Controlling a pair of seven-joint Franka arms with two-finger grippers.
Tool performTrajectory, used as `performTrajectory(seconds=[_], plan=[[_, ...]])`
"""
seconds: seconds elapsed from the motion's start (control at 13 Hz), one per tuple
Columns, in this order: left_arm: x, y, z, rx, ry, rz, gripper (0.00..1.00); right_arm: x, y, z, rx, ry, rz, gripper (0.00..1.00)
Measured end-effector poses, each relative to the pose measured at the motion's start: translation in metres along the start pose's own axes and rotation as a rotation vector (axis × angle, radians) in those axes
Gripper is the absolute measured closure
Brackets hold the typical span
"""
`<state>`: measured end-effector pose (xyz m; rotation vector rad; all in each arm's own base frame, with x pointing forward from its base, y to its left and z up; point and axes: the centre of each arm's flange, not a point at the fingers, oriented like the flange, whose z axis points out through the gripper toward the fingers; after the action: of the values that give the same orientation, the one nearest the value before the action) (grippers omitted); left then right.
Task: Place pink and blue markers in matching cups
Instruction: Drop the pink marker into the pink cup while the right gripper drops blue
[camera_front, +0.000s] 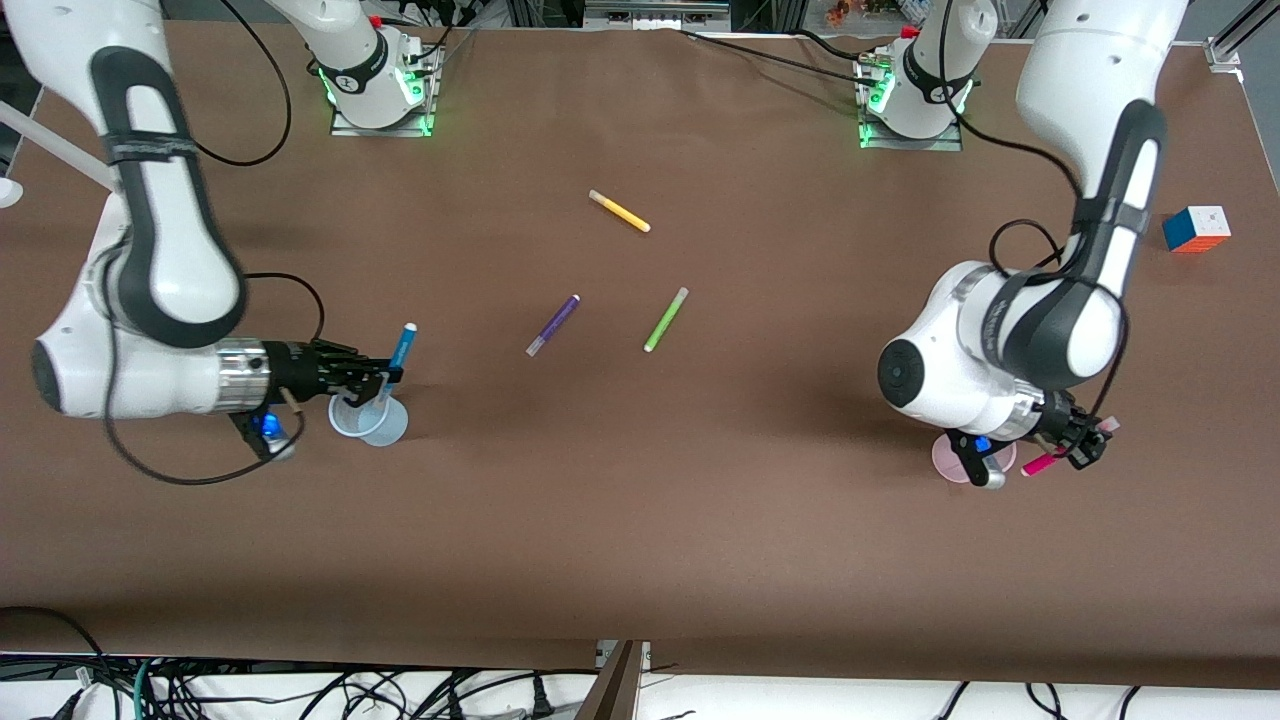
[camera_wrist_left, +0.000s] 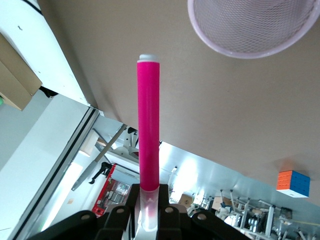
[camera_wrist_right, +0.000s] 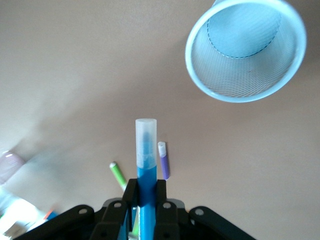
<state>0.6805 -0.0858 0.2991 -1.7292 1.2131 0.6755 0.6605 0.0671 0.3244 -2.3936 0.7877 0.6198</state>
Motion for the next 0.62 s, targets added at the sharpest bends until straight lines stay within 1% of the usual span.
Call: performTrajectory(seconds=[0.23,0.38,0.62], plan=[[0.039,0.031,-0.014,0.008,-0.031,0.155,0.82,0.036,0.046,-0.002,0.144,-0.131,0.009,0.81],[0.052,0.044,-0.021,0.008,-0.054,0.21,0.82,0.061,0.078,0.007,0.203,-0.195,0.013,0.81],[0.053,0.044,-0.011,-0.005,-0.067,0.228,0.82,0.089,0.122,0.022,0.275,-0.276,0.024,0.81]])
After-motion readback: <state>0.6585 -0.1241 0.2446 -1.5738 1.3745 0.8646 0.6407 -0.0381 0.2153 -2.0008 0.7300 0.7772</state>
